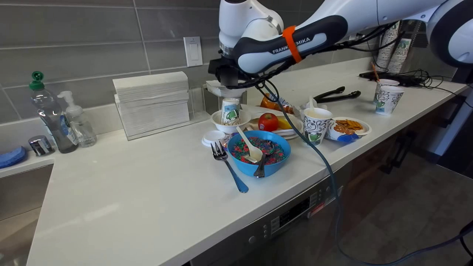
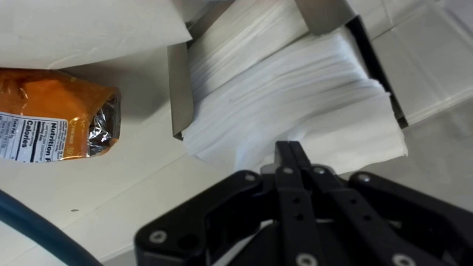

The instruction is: Take tissue paper out of the dispenser and put it over the white plate

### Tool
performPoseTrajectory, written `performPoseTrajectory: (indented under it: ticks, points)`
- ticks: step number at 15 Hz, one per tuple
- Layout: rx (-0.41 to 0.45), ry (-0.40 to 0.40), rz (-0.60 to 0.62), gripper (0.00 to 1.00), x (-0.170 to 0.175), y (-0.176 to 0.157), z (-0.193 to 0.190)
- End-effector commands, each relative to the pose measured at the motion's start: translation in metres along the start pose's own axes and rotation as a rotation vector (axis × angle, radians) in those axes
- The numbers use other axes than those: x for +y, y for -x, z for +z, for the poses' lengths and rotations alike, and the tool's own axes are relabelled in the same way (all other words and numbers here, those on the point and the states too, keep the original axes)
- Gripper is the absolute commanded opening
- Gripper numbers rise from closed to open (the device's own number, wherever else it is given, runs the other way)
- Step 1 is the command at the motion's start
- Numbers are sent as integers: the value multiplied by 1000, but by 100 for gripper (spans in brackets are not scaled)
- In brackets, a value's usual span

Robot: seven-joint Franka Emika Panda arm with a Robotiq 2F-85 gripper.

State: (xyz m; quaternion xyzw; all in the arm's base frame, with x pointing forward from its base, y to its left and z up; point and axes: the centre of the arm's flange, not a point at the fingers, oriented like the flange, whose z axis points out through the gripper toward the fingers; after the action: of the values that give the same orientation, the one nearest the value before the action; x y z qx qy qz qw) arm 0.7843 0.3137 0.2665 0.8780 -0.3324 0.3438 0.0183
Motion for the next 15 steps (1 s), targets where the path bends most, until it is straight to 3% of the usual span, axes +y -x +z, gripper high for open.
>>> performPoseTrajectory:
  ticks: [1, 8, 15]
  points:
    - [-53, -35, 31, 0, -28, -14, -19]
    - [-196, -3, 68, 0, -17, -32, -89]
    - [-406, -18, 105, 0, 5, -53, -143]
